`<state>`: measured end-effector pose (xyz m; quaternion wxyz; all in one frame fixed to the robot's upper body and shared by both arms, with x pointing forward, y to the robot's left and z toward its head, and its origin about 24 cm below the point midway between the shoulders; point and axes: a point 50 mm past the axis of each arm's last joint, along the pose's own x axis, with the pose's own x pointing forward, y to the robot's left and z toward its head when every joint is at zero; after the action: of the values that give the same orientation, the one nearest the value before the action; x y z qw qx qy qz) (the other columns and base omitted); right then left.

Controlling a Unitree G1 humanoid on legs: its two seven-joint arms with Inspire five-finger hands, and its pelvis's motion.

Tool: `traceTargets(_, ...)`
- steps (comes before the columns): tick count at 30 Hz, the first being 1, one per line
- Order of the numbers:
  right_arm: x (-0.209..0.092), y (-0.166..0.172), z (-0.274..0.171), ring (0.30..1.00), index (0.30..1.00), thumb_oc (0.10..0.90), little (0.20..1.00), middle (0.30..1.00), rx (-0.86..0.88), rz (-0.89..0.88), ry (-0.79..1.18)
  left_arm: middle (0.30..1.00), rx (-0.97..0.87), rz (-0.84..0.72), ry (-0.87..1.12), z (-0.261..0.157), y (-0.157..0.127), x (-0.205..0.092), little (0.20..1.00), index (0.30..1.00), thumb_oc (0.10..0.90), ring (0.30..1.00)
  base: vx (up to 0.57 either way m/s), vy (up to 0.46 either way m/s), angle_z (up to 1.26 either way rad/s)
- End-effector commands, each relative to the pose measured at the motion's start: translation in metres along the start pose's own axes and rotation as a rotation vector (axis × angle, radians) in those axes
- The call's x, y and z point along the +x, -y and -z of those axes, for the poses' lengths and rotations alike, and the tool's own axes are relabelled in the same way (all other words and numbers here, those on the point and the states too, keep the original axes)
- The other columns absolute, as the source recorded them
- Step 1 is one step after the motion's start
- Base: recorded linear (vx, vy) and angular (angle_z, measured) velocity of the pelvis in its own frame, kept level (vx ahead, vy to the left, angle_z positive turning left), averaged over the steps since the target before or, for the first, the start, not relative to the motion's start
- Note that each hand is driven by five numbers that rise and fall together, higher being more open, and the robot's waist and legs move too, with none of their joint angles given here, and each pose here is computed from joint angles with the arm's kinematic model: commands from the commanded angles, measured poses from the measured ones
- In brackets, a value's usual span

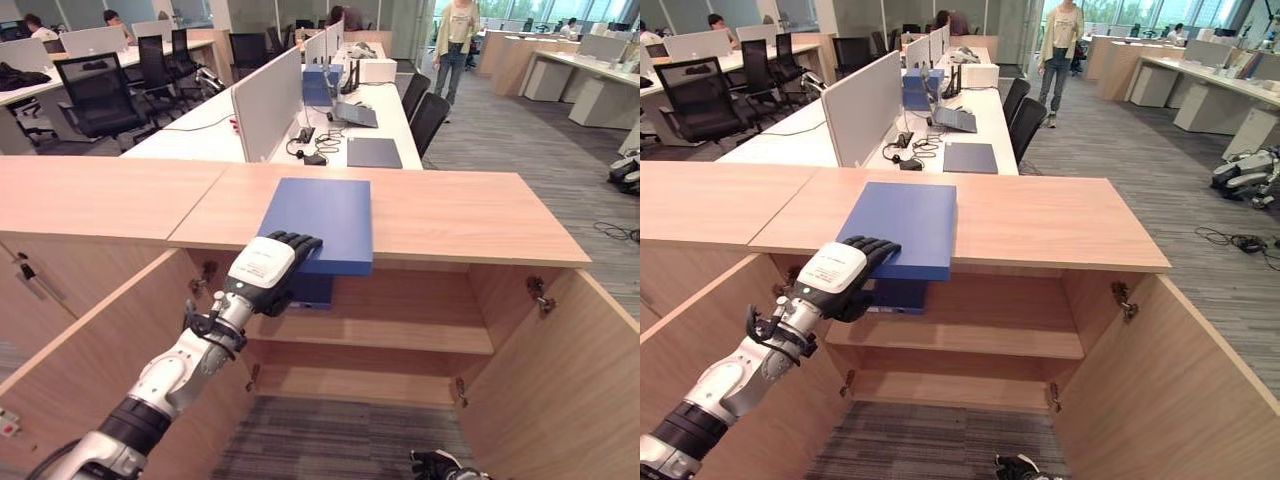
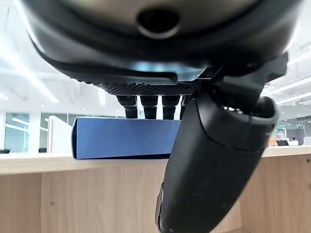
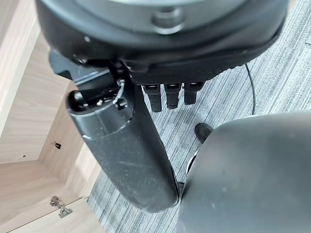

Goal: Put the empty folder in the office cabinet

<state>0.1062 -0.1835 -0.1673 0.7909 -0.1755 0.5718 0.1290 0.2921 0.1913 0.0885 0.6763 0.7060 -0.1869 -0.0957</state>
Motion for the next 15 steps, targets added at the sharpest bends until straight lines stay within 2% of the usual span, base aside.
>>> traceTargets(1, -0.002, -0.022, 0.026, 0.9, 0.9, 0.8, 0.9, 0.9, -0.144, -0.055, -0.077, 0.858, 0.136, -0.292, -0.047, 0.017, -0.061, 0.038, 0.858, 0.858, 0.772, 0.858, 0.0, 0.0, 0.0)
traceTargets(2, -0.002, -0.022, 0.026, 0.9, 0.9, 0.8, 0.9, 0.9, -0.148, -0.052, -0.077, 0.839, 0.153, -0.298, -0.056, 0.018, -0.061, 0.039, 0.839, 0.839, 0.759, 0.839, -0.01, 0.004, -0.05)
traceTargets(3, -0.002, -0.022, 0.026, 0.9, 0.9, 0.8, 0.9, 0.9, -0.154, -0.049, -0.075, 0.733, 0.181, -0.308, -0.079, 0.022, -0.061, 0.041, 0.733, 0.733, 0.689, 0.733, -0.01, 0.007, -0.07)
traceTargets(4, -0.002, -0.022, 0.026, 0.9, 0.9, 0.8, 0.9, 0.9, -0.155, -0.048, -0.073, 0.596, 0.195, -0.324, -0.09, 0.024, -0.062, 0.042, 0.596, 0.596, 0.598, 0.596, -0.01, 0.005, -0.06)
traceTargets(5, -0.002, -0.022, 0.026, 0.9, 0.9, 0.8, 0.9, 0.9, -0.157, -0.047, -0.072, 0.556, 0.205, -0.33, -0.096, 0.025, -0.062, 0.042, 0.556, 0.556, 0.571, 0.556, -0.01, 0.004, -0.04)
traceTargets(6, -0.002, -0.022, 0.026, 0.9, 0.9, 0.8, 0.9, 0.9, -0.158, -0.045, -0.071, 0.387, 0.209, -0.342, -0.105, 0.026, -0.063, 0.043, 0.387, 0.387, 0.458, 0.387, -0.01, 0.002, -0.1)
traceTargets(7, -0.002, -0.022, 0.026, 0.9, 0.9, 0.8, 0.9, 0.9, -0.158, -0.044, -0.072, 0.3, 0.214, -0.347, -0.114, 0.027, -0.063, 0.043, 0.3, 0.3, 0.4, 0.3, 0.0, 0.001, -0.11)
traceTargets(15, -0.002, -0.024, 0.027, 0.9, 0.9, 0.8, 0.9, 0.9, -0.152, -0.038, -0.073, 0.3, 0.219, -0.362, -0.128, 0.028, -0.058, 0.041, 0.3, 0.3, 0.4, 0.3, 0.0, 0.0, -0.01)
